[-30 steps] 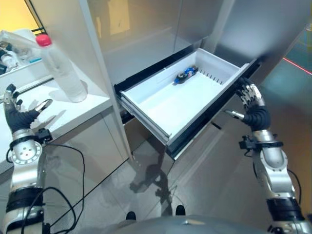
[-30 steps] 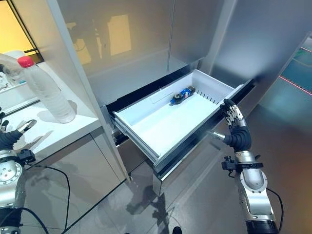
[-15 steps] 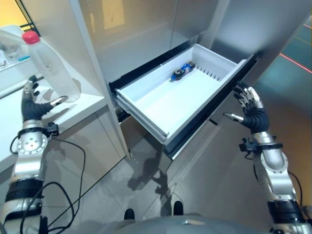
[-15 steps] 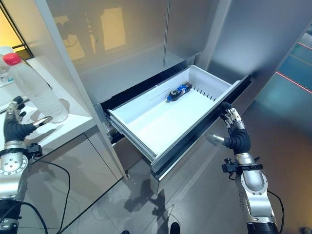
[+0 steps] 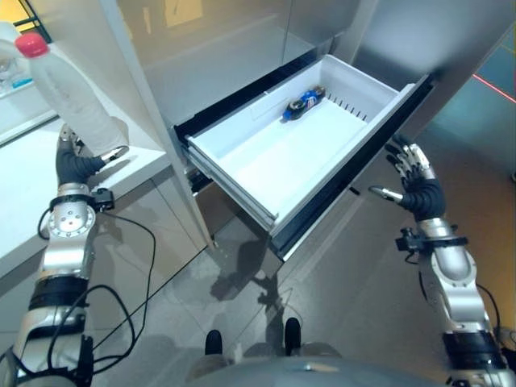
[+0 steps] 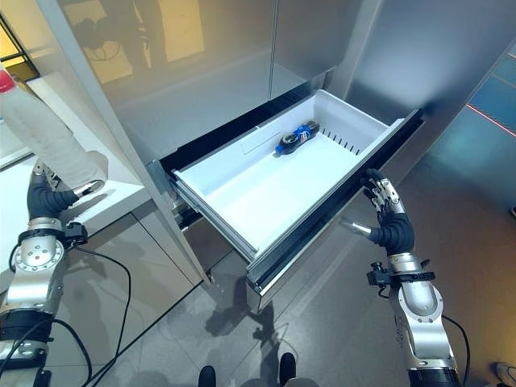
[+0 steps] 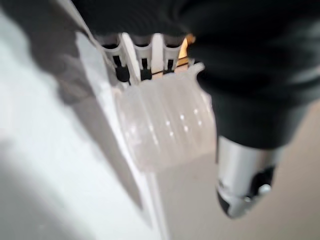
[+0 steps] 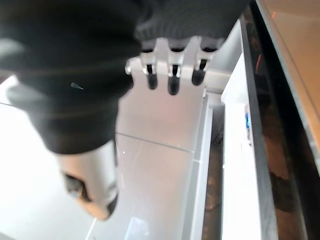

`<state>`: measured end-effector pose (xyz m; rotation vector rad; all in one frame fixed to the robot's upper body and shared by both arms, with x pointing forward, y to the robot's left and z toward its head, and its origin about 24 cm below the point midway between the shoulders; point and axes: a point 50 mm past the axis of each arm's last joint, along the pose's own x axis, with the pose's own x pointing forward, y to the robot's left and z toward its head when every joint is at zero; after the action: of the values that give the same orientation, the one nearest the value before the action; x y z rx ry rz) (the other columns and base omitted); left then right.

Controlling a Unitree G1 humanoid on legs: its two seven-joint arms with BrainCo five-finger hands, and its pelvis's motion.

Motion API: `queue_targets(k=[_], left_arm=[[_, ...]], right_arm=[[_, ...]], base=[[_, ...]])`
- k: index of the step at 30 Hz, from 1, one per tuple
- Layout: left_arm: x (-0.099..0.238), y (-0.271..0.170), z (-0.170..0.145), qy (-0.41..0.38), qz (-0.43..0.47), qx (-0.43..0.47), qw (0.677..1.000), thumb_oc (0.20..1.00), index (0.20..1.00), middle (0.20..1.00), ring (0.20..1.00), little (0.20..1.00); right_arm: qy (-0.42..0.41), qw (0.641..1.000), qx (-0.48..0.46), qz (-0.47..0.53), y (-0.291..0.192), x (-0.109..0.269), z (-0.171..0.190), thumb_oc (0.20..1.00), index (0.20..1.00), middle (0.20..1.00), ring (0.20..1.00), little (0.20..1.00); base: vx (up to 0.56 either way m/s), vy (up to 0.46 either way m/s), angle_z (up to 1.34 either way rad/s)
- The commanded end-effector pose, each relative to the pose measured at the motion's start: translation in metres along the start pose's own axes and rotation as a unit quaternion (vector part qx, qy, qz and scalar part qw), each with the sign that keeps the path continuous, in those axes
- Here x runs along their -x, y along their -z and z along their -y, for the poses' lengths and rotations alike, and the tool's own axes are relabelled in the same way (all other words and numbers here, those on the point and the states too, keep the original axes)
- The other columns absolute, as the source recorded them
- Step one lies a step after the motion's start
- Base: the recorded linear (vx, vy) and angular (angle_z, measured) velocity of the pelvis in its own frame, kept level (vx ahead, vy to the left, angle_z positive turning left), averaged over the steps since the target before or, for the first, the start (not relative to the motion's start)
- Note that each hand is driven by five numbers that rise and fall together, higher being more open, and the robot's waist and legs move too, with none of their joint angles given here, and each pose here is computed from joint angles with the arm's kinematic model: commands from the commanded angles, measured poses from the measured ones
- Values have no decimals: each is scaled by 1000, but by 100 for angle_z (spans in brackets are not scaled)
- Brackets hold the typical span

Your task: Take the drinks into the refrigerator

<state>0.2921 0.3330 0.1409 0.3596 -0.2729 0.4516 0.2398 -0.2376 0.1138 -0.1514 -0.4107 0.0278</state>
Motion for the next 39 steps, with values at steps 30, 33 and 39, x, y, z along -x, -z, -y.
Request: queue_targets(k=[30, 33, 39], left_arm=[[-27, -35, -6, -18, 74, -7, 997, 1000, 1000, 1000, 1000, 1000], [-31, -39, 1, -6, 78, -7, 997, 1000, 1000, 1000, 1000, 1000], [-37, -44, 14, 2, 83, 1, 997, 1000, 1000, 1000, 1000, 1000]], right_arm=[[17, 993, -9, 117, -45, -11, 19, 1000, 1000, 1000, 1000, 1000], [12, 993, -12, 117, -45, -11, 17, 1000, 1000, 1000, 1000, 1000], [4, 993, -21, 113, -43, -9, 13, 1000, 1000, 1000, 1000, 1000]], base=[[4, 5, -2], [-4, 3, -5], [0, -1, -1]])
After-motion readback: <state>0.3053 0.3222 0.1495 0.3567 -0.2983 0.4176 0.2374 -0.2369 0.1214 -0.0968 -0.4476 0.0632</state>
